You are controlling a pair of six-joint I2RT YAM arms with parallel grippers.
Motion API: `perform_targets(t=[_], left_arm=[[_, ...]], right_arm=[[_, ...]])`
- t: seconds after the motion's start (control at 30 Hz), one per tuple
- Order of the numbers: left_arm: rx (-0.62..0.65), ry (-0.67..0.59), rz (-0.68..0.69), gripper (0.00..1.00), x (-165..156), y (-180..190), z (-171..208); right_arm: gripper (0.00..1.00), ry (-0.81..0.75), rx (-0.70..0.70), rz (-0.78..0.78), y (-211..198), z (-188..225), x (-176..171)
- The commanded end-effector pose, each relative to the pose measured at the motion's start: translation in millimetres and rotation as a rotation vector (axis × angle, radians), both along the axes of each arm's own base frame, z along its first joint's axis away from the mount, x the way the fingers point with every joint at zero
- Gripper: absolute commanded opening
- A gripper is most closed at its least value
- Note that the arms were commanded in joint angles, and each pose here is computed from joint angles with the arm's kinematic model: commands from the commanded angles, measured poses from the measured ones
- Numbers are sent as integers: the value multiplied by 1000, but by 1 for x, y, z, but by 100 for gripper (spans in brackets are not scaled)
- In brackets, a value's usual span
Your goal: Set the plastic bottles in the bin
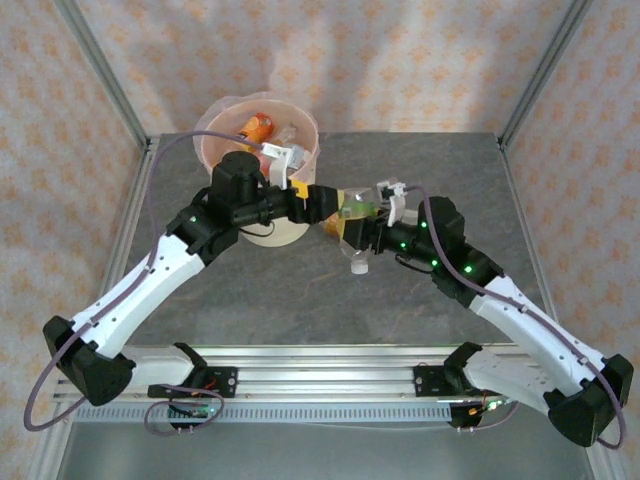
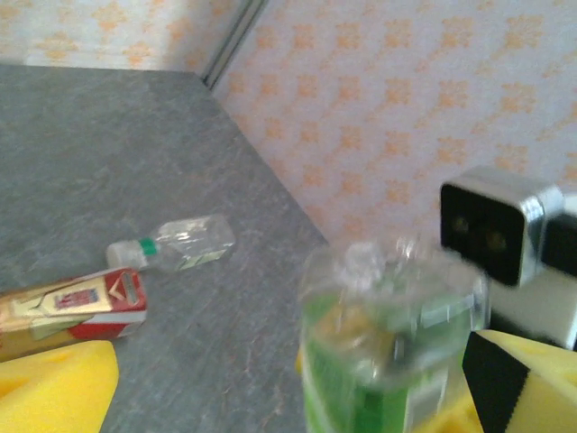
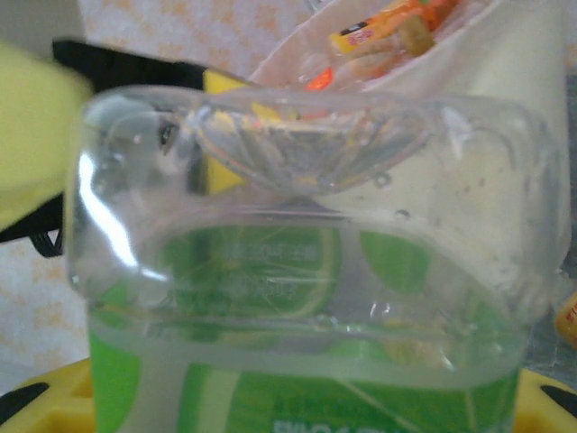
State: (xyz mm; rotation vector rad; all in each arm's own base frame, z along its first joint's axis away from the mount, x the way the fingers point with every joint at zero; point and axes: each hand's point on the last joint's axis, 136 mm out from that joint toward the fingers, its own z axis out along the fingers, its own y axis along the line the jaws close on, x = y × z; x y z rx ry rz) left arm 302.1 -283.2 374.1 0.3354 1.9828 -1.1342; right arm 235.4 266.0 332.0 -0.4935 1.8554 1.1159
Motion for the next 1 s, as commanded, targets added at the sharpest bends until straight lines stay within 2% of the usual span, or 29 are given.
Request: perform_targets(t=[0.0, 0.13, 0.33, 0.63, 0.97], left_arm=[[-35, 24, -2, 99, -3, -3, 13], [-72, 38, -24, 96, -7, -9, 19], [-60, 35, -86, 95, -17, -25, 23], [-38, 92, -104, 77, -14, -36, 6], [-40, 150, -130, 77, -20, -40, -6]], right_arm=[[45, -104, -53, -1, 1, 13, 2], [45, -113, -68, -3, 2, 15, 4], [45, -106, -75, -1, 5, 13, 7], [45, -117, -60, -14, 6, 20, 9], [45, -136, -31, -26, 8, 28, 14]])
